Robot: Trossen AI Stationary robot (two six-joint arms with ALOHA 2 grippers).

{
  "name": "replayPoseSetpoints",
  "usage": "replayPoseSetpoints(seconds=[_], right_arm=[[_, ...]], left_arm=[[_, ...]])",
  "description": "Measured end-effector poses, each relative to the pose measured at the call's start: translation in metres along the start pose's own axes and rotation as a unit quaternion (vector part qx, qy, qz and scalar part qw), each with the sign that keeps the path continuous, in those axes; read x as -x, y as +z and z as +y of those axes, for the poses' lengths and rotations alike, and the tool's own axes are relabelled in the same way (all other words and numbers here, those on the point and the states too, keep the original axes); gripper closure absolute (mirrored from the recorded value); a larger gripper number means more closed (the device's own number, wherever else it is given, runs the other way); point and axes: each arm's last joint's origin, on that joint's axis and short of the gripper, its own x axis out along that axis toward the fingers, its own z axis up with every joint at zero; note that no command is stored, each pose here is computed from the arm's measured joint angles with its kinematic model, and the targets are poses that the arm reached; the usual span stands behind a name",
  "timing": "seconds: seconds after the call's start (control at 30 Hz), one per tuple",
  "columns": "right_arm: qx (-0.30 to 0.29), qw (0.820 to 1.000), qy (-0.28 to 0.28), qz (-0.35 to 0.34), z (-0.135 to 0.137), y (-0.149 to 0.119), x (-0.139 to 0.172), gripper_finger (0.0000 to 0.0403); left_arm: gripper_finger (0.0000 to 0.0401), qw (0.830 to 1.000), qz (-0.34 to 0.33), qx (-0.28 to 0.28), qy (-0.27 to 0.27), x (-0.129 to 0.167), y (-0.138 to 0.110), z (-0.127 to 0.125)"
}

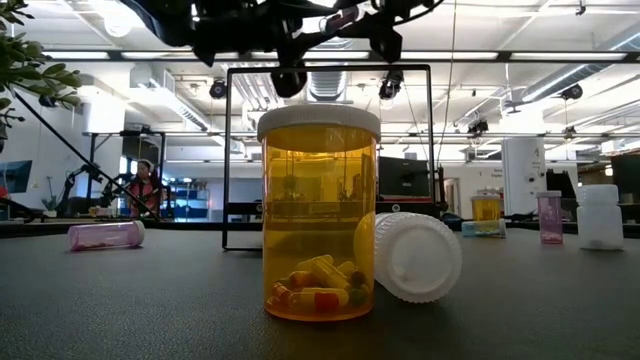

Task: Pick and place medicine bottles onto shelf by color
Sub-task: Put the top left blue pill bottle on the shelf

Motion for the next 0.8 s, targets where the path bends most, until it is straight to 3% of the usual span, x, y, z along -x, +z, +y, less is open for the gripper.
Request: replayPoseSetpoints(seconds=[0.27,0.57,0.8], right_arm=[[-0.005,1.0,0.006,0.0,0.0007,0.0003,0.0003,0.0291],[-0.007,1.0,0.021,0.004,0.0015,0.0002,0.0006,0.0295],[-0.008,1.0,0.02,0.007,0.0007,-0.0002,0.0008,0.0296]], left_arm=[[0.0312,1.0,-0.001,-0.007,0.0,0.0009,0.0004,0.001],[0.031,1.0,-0.005,-0.018,-0.001,0.0012,0.0015,0.0008],[0.0263,1.0,-0.006,-0.018,0.0,0.0013,0.0016,0.0008]])
